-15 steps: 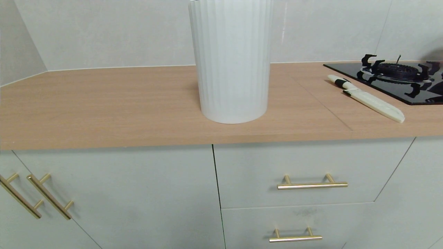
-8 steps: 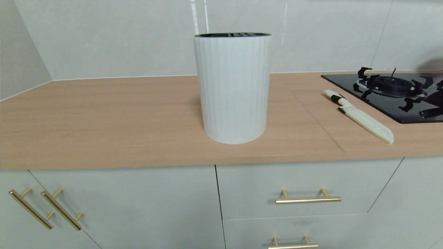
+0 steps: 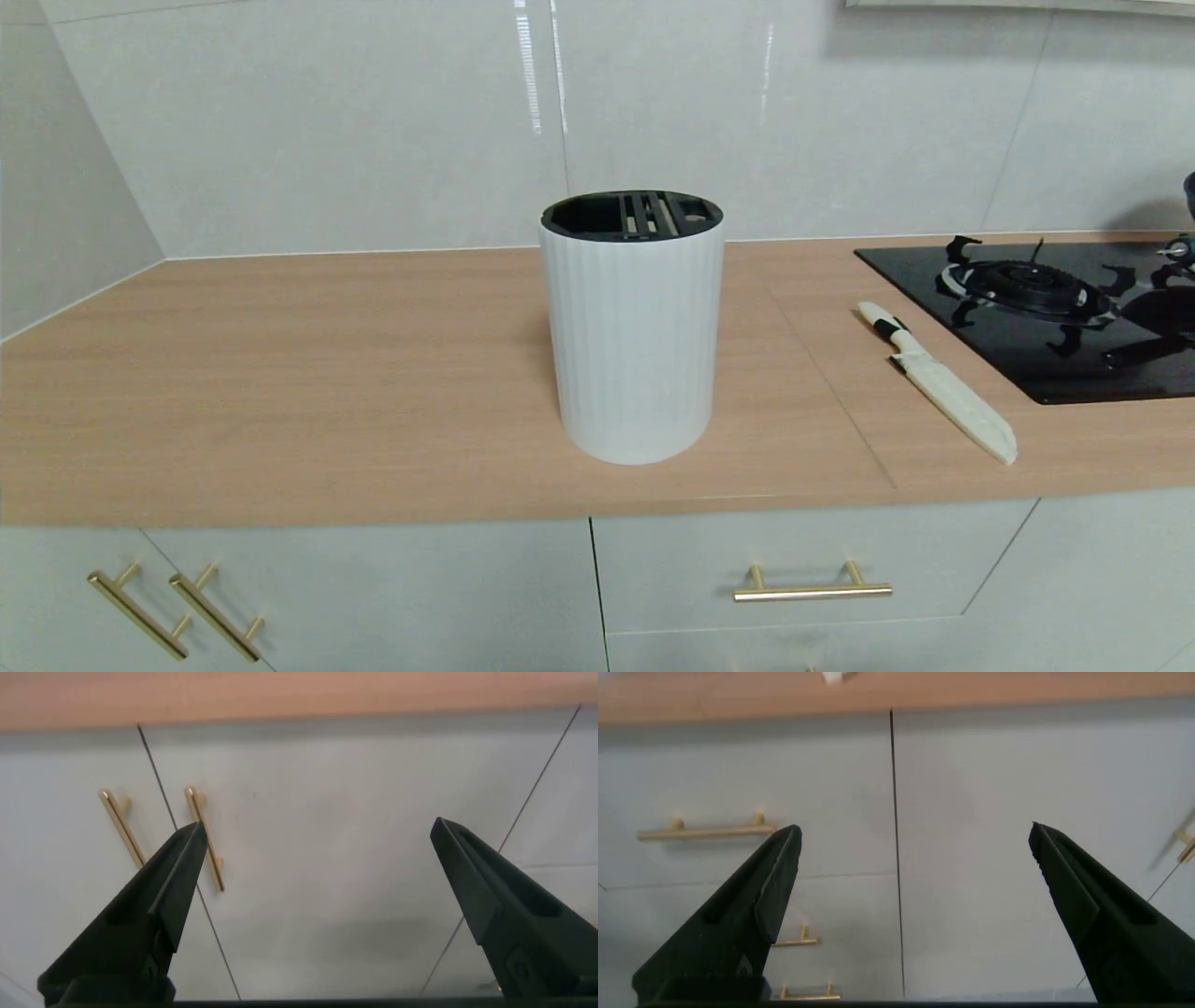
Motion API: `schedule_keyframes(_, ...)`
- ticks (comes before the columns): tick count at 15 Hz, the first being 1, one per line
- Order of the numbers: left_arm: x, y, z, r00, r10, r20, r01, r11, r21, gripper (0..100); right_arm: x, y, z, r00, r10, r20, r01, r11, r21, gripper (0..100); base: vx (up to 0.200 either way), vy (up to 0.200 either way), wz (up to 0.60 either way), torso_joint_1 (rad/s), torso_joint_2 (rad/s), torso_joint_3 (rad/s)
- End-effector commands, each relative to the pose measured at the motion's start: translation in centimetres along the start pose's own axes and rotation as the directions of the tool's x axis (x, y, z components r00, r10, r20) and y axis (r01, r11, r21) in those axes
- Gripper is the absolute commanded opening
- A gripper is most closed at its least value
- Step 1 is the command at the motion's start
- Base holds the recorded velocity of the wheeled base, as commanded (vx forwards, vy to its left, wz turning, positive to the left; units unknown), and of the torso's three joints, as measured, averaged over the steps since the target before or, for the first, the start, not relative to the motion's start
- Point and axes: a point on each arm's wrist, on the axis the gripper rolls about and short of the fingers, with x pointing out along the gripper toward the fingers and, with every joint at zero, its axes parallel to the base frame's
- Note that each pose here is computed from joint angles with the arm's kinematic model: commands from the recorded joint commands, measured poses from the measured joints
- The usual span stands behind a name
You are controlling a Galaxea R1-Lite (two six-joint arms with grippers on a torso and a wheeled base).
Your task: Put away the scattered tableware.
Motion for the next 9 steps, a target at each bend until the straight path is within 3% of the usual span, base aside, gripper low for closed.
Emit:
schedule_keyframes(1, 0.00, 0.00, 0.00, 1.000, 0.000, 0.000, 0.000, 1.000, 0.000, 100, 0.01, 0.00, 0.00, 1.000, 0.002, -0.002, -0.002, 1.000, 0.000, 100, 0.000, 0.000, 0.00, 0.168, -0.47, -0.300)
schedule_keyframes(9, 0.00, 0.00, 0.00, 1.000, 0.000, 0.000, 0.000, 1.000, 0.000, 100, 0.01, 0.00, 0.00, 1.000, 0.002, -0.002, -0.002, 1.000, 0.000, 100, 0.000, 0.000, 0.00, 0.196, -0.49, -0.306)
